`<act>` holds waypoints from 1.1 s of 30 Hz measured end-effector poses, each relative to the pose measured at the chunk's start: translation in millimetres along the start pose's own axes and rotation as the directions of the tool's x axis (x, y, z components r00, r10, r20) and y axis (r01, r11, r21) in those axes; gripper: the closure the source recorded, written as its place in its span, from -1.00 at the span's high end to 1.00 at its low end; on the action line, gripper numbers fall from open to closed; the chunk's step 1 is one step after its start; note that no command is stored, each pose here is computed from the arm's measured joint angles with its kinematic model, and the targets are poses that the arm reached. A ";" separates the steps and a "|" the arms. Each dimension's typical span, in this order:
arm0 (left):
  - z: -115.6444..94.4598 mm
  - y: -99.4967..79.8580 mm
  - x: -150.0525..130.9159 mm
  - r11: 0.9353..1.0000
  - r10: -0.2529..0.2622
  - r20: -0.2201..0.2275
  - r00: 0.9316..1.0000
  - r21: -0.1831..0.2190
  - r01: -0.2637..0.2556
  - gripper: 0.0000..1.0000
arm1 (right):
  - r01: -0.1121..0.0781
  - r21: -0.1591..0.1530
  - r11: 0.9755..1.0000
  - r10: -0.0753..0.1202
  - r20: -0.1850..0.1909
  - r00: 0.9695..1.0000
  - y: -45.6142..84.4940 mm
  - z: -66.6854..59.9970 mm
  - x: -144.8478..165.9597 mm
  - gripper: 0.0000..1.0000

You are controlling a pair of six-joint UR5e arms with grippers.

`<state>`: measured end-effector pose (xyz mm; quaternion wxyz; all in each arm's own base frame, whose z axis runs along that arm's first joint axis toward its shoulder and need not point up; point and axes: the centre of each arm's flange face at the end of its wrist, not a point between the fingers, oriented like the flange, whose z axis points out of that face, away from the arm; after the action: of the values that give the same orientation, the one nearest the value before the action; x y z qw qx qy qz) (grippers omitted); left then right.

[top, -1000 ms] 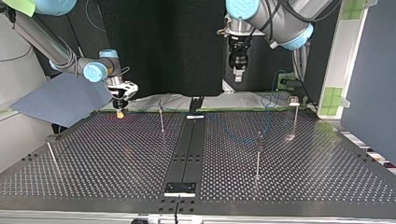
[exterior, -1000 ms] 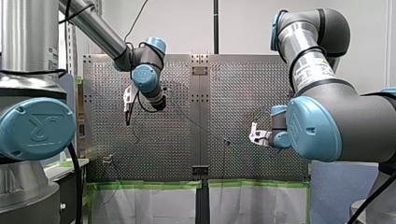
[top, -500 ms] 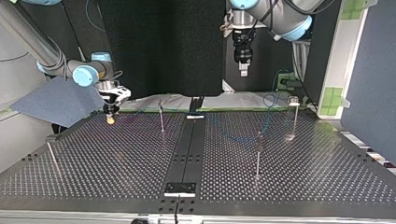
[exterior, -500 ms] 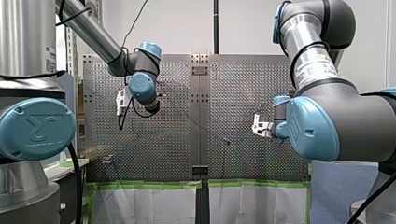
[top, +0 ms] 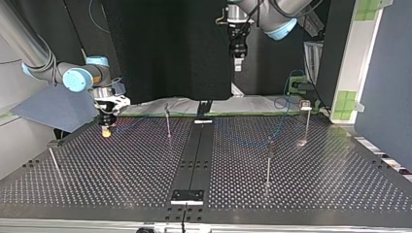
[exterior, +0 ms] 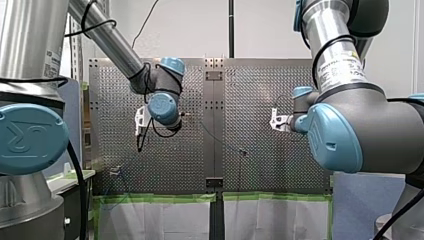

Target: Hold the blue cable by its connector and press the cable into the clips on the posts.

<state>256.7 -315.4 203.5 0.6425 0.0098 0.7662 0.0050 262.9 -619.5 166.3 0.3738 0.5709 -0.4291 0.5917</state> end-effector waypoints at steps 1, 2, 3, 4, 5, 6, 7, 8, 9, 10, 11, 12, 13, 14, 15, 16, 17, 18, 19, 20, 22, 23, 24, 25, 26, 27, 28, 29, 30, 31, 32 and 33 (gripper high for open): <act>-0.9 -2.3 2.5 1.000 0.001 0.000 1.000 0.006 -0.001 1.00 | 0.000 0.000 1.000 0.000 0.001 1.000 -0.2 -0.3 0.3 -1.00; -1.6 -4.0 4.4 1.000 0.002 0.000 1.000 0.011 -0.002 1.00 | 0.001 0.000 1.000 -0.001 0.002 1.000 -0.3 -0.4 0.5 -1.00; -2.3 -5.7 6.1 1.000 0.002 0.000 1.000 0.015 -0.002 1.00 | 0.001 0.001 1.000 -0.001 0.002 1.000 -0.4 -0.5 0.6 -1.00; -2.6 -6.5 6.9 1.000 0.002 0.000 1.000 0.018 -0.002 1.00 | 0.001 0.001 1.000 -0.001 0.003 1.000 -0.5 -0.5 0.7 -1.00; -2.8 -7.1 7.5 1.000 0.002 0.000 1.000 0.019 -0.002 1.00 | 0.001 0.001 1.000 -0.001 0.003 1.000 -0.6 -0.6 0.7 -1.00; -3.0 -7.5 8.0 1.000 0.003 0.000 1.000 0.020 -0.003 1.00 | 0.001 0.001 1.000 -0.001 0.003 1.000 -0.6 -0.6 0.6 -1.00; -3.1 -7.7 8.2 1.000 0.003 0.000 1.000 0.021 -0.003 1.00 | 0.001 0.001 1.000 -0.001 0.004 1.000 -0.7 -0.6 0.7 -1.00; -3.2 -7.9 8.4 1.000 0.003 0.000 1.000 0.021 -0.003 1.00 | 0.001 0.001 1.000 -0.001 0.004 1.000 -0.7 -0.7 0.6 -1.00; -3.2 -8.0 8.5 1.000 0.003 0.000 1.000 0.022 -0.003 1.00 | 0.001 0.001 1.000 -0.001 0.004 1.000 -0.7 -0.7 0.7 -1.00; -3.2 -8.0 8.5 1.000 0.003 0.000 1.000 0.022 -0.003 1.00 | 0.001 0.001 1.000 -0.001 0.004 1.000 -0.7 -0.7 0.7 -1.00; -3.2 -8.0 8.6 1.000 0.003 0.000 1.000 0.022 -0.003 1.00 | 0.001 0.001 1.000 -0.001 0.004 1.000 -0.7 -0.7 0.7 -1.00; -3.3 -8.0 8.6 1.000 0.003 0.000 1.000 0.022 -0.003 1.00 | 0.001 0.001 1.000 -0.001 0.004 1.000 -0.7 -0.7 0.7 -1.00; -3.3 -8.0 8.6 1.000 0.003 0.000 1.000 0.022 -0.003 1.00 | 0.001 0.001 1.000 -0.001 0.004 1.000 -0.7 -0.7 0.7 -1.00; -3.3 -8.1 8.6 1.000 0.003 0.000 1.000 0.022 -0.003 1.00 | 0.001 0.001 1.000 -0.001 0.004 1.000 -0.7 -0.7 0.7 -1.00; -3.3 -8.1 8.6 1.000 0.003 0.000 1.000 0.022 -0.003 1.00 | 0.001 0.001 1.000 -0.001 0.004 1.000 -0.7 -0.7 0.7 -1.00; -3.3 -8.1 8.7 1.000 0.003 0.000 1.000 0.022 -0.003 1.00 | 0.001 0.001 1.000 -0.001 0.004 1.000 -0.7 -0.7 0.7 -1.00; -3.3 -8.1 8.7 1.000 0.003 0.000 1.000 0.022 -0.003 1.00 | 0.001 0.001 1.000 -0.001 0.004 1.000 -0.7 -0.7 0.7 -1.00; -3.3 -8.1 8.7 1.000 0.003 0.000 1.000 0.022 -0.003 1.00 | 0.001 0.001 1.000 -0.001 0.004 1.000 -0.7 -0.7 0.7 -1.00; -3.3 -8.1 8.7 1.000 0.003 0.000 1.000 0.022 -0.003 1.00 | 0.001 0.001 1.000 -0.001 0.004 1.000 -0.7 -0.7 0.7 -1.00; -3.3 -8.1 8.7 1.000 0.003 0.000 1.000 0.022 -0.003 1.00 | 0.001 0.001 1.000 -0.001 0.004 1.000 -0.7 -0.7 0.8 -1.00; -3.3 -8.1 8.7 1.000 0.003 0.000 1.000 0.022 -0.003 1.00 | 0.001 0.001 1.000 -0.001 0.004 1.000 -0.7 -0.7 0.7 -1.00; -3.3 -8.1 8.7 1.000 0.003 0.000 1.000 0.022 -0.003 1.00 | 0.001 0.001 1.000 -0.001 0.004 1.000 -0.7 -0.7 0.7 -1.00; -3.3 -8.1 8.7 1.000 0.003 0.000 1.000 0.022 -0.003 1.00 | 0.001 0.001 1.000 -0.001 0.004 1.000 -0.7 -0.7 0.7 -1.00; -3.3 -8.1 8.7 1.000 0.003 0.000 1.000 0.022 -0.003 1.00 | 0.001 0.001 1.000 -0.001 0.004 1.000 -0.7 -0.7 0.7 -1.00; -3.3 -8.1 8.7 1.000 0.003 0.000 1.000 0.022 -0.003 1.00 | 0.001 0.001 1.000 -0.001 0.004 1.000 -0.7 -0.7 0.7 -1.00; -3.3 -8.1 8.7 1.000 0.003 0.000 1.000 0.022 -0.003 1.00 | 0.001 0.001 1.000 -0.001 0.004 1.000 -0.7 -0.7 0.7 -1.00; -3.3 -8.1 8.7 1.000 0.003 0.000 1.000 0.022 -0.003 1.00 | 0.001 0.001 1.000 -0.001 0.004 1.000 -0.7 -0.7 0.8 -1.00; -3.3 -8.1 8.7 1.000 0.003 0.000 1.000 0.022 -0.003 1.00 | 0.001 0.001 1.000 -0.001 0.004 1.000 -0.7 -0.7 0.7 -1.00; -3.3 -8.1 8.7 1.000 0.003 0.000 1.000 0.022 -0.003 1.00 | 0.001 0.001 1.000 -0.001 0.004 1.000 -0.7 -0.7 0.7 -1.00; -3.3 -8.1 8.7 1.000 0.003 0.000 1.000 0.022 -0.003 1.00 | 0.001 0.001 1.000 -0.001 0.004 1.000 -0.7 -0.7 0.7 -1.00; -3.3 -8.1 8.7 1.000 0.003 0.000 1.000 0.022 -0.003 1.00 | 0.001 0.001 1.000 -0.001 0.004 1.000 -0.7 -0.7 0.7 -1.00; -3.3 -8.1 8.7 1.000 0.003 0.000 1.000 0.022 -0.003 1.00 | 0.001 0.001 1.000 -0.001 0.004 1.000 -0.7 -0.7 0.7 -1.00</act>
<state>251.9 -323.3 195.3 0.6423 0.0179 0.7662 -0.0025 263.3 -618.6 167.0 0.3730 0.5725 -0.4292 0.5906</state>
